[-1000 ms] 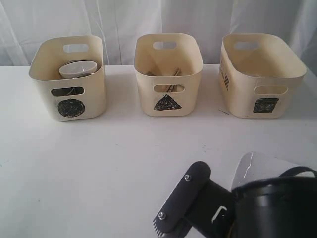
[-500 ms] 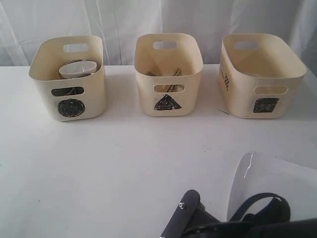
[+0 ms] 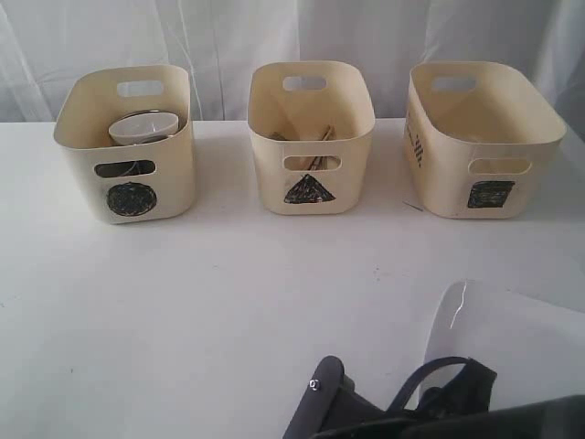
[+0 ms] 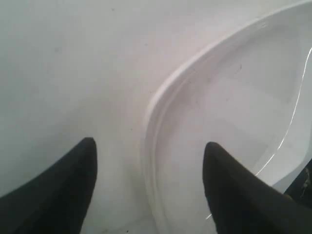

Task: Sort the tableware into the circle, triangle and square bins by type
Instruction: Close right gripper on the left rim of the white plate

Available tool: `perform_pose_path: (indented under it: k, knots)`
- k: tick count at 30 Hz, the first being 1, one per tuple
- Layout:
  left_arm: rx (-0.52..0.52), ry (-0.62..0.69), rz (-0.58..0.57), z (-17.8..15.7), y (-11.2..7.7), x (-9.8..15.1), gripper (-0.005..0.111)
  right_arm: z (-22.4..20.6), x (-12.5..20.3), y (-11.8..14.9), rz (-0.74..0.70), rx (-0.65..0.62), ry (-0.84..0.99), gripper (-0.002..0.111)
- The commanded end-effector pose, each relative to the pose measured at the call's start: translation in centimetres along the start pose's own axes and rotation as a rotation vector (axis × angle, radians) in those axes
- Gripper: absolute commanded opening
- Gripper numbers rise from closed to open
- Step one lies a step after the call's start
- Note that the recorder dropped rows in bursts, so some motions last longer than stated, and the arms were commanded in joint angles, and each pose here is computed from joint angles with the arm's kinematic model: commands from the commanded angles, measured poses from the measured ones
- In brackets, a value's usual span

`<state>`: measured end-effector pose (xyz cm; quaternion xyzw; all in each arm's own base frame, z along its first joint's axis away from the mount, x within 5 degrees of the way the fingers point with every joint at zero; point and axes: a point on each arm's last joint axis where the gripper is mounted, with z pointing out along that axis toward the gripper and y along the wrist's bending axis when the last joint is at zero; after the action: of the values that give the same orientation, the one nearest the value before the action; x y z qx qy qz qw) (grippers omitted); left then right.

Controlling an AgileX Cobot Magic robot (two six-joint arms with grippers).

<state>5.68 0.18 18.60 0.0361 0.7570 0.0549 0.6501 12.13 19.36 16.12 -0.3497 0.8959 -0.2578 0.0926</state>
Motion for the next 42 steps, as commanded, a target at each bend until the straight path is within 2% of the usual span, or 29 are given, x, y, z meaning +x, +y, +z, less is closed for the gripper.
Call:
perform_pose_path:
  k: [1, 15, 31, 34, 42]
  knots:
    - [-0.002, -0.002, -0.004, 0.0, 0.0, 0.1, 0.037, 1.0, -0.4, -0.1, -0.006, 0.029, 0.016, 0.06]
    - [-0.002, -0.002, -0.004, 0.0, 0.0, 0.1, 0.037, 4.3, 0.2, -0.1, -0.038, 0.033, 0.07, 0.06]
    - [-0.002, -0.002, -0.004, 0.0, 0.0, 0.1, 0.037, 5.6, -0.4, 0.3, -0.073, 0.025, 0.049, 0.059]
    - [-0.002, -0.002, -0.004, 0.0, 0.0, 0.1, 0.037, 5.7, -0.4, 0.3, -0.069, 0.02, 0.049, 0.052]
    - [-0.002, -0.002, -0.004, 0.0, 0.0, 0.1, 0.037, 5.7, -0.4, 0.5, -0.05, -0.01, 0.054, 0.016]
